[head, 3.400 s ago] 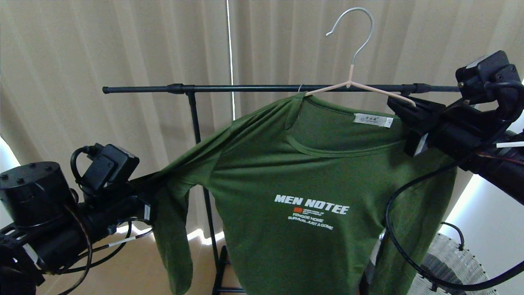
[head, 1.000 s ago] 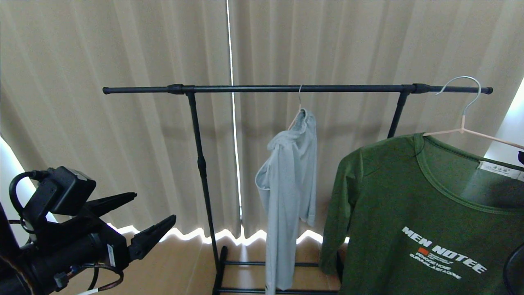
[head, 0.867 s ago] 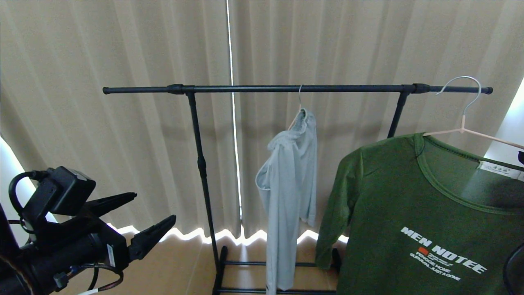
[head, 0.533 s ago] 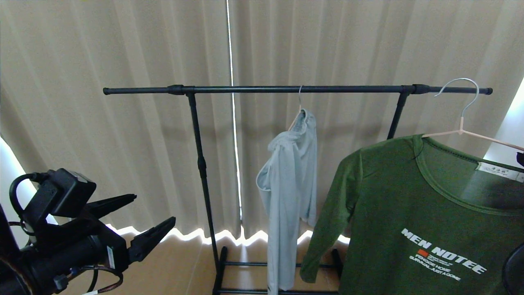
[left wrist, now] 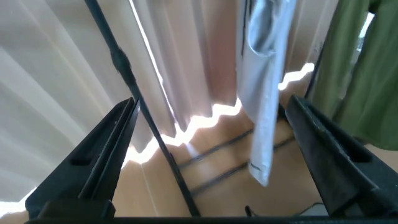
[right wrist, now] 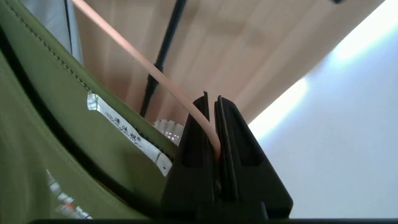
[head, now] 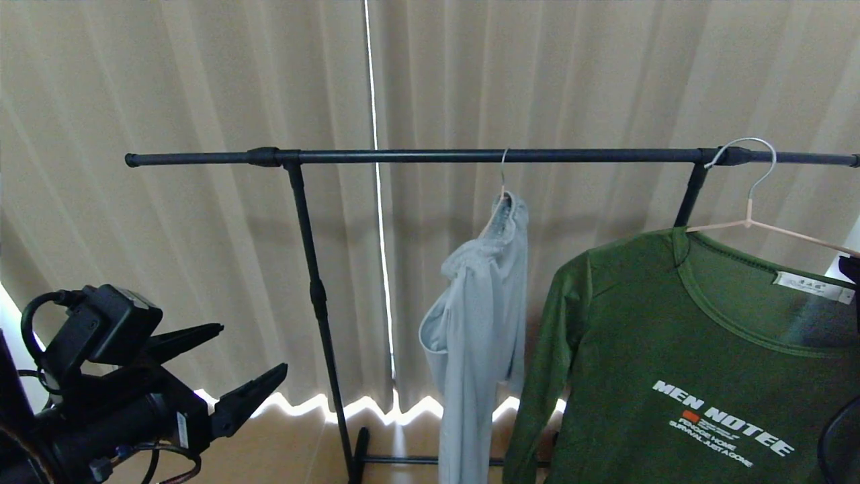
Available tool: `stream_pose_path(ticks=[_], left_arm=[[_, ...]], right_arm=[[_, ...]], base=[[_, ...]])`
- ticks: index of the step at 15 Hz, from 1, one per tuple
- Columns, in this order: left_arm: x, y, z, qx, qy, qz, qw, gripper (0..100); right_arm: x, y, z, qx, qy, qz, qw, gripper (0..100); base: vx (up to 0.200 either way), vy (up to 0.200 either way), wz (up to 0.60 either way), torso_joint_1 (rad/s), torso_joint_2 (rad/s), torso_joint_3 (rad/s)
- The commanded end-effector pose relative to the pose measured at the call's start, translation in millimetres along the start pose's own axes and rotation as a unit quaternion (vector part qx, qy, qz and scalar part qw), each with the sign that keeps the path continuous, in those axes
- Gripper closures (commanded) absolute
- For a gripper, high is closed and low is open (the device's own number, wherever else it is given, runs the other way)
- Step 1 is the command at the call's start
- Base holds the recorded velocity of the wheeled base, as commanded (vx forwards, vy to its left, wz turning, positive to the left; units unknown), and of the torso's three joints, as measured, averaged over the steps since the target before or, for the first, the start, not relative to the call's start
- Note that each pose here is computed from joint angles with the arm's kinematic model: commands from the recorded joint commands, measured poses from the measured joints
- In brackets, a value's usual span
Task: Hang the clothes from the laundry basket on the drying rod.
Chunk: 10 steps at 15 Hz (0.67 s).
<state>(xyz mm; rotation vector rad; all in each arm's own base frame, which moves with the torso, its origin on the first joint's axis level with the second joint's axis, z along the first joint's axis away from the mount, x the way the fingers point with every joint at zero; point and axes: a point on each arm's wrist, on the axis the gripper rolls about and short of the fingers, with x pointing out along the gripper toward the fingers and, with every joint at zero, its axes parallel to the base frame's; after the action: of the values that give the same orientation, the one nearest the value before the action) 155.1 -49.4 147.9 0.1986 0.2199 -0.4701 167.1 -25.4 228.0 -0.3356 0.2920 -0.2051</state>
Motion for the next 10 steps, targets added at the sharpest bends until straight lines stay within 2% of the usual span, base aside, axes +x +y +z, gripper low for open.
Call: stream_pose_path(ticks=[1, 3, 7, 10], left_arm=[[0, -0.4, -2, 0.000, 0.004, -0.001, 1.0000, 0], [-1, -0.5, -2, 0.000, 0.004, -0.001, 1.0000, 0], [-2, -0.8, -3, 0.000, 0.003, -0.001, 1.0000, 0], [-3, -0.8, -3, 0.009, 0.001, 0.001, 1.0000, 0]], right_arm=[[1, 0.8, -1.7, -0.001, 0.004, 0.002, 1.0000, 100], [2, 1.1, -2.1, -0.001, 0.007, 0.003, 1.0000, 100], [15, 3.5, -3.4, -0.003, 0.022, 0.010, 0.9997, 100], [37, 4.9, 1.3, -0.003, 0.027, 0.012, 0.9995, 100]], base=[[0.200, 0.000, 0.00, 0.002, 0.00, 0.002], [0.200, 0.000, 0.00, 0.005, 0.00, 0.002], [0.000, 0.000, 0.00, 0.000, 0.00, 0.000], [0.000, 0.000, 0.00, 0.000, 0.00, 0.000]])
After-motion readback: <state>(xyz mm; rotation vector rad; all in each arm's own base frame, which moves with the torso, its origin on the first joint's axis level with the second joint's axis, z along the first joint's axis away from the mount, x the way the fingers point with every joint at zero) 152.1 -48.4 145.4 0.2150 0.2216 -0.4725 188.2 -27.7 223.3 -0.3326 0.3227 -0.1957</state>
